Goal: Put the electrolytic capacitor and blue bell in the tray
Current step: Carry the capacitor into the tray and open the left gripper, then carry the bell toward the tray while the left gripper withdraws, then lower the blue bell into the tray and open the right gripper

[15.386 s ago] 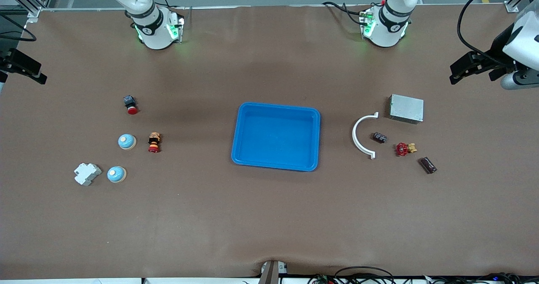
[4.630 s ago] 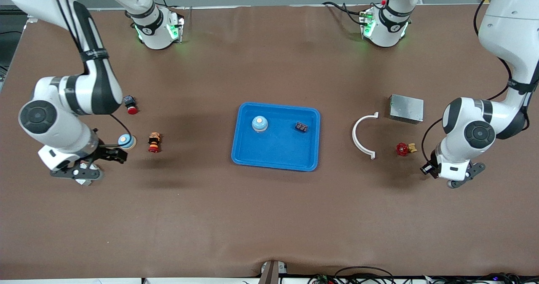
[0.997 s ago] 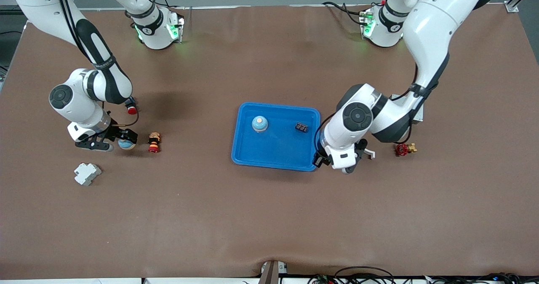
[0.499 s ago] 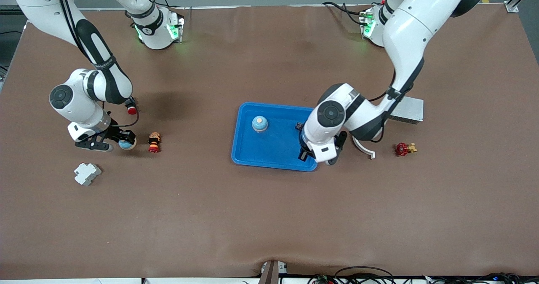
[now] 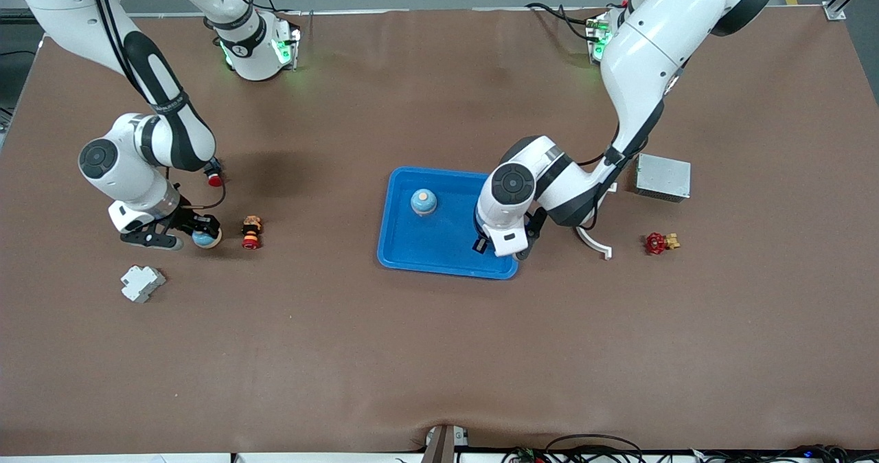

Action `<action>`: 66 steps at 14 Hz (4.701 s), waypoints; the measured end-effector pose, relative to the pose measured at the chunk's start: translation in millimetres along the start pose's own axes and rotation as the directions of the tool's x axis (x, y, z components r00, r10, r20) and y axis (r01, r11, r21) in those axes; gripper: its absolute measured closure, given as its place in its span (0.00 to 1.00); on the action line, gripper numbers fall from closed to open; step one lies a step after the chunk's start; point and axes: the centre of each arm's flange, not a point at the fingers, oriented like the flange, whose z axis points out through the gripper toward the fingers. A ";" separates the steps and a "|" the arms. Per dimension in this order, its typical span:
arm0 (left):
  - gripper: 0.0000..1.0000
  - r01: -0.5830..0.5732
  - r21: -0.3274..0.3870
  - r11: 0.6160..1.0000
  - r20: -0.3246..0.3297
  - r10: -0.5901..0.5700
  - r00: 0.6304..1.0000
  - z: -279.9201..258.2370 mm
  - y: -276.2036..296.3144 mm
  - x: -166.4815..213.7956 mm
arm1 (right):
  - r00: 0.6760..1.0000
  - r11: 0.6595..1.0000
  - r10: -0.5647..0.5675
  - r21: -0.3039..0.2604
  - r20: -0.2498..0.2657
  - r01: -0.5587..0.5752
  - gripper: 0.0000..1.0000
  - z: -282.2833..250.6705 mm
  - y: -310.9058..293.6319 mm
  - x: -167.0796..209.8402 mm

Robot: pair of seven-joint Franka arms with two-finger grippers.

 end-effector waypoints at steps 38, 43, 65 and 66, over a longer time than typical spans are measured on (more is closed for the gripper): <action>0.00 -0.833 0.151 0.532 -0.140 0.846 0.514 -439.4 -175.5 317.0 | 0.836 0.838 0.544 0.010 0.063 -0.546 0.37 -43.0 -455.0 -0.9; 0.00 -0.841 0.131 0.525 -0.114 0.850 0.514 -449.5 -194.0 302.1 | 0.826 0.828 0.560 0.008 0.064 -0.561 0.37 -33.8 -477.0 -16.9; 0.00 -0.845 0.106 0.525 -0.094 0.851 0.517 -446.6 -210.4 291.7 | 0.823 0.823 0.568 -0.008 0.020 -0.568 0.37 0.4 -509.1 -54.3; 0.00 -0.845 0.106 0.525 -0.094 0.851 0.517 -446.7 -210.5 291.6 | 0.823 0.823 0.568 -0.008 0.020 -0.568 0.37 0.5 -509.2 -54.4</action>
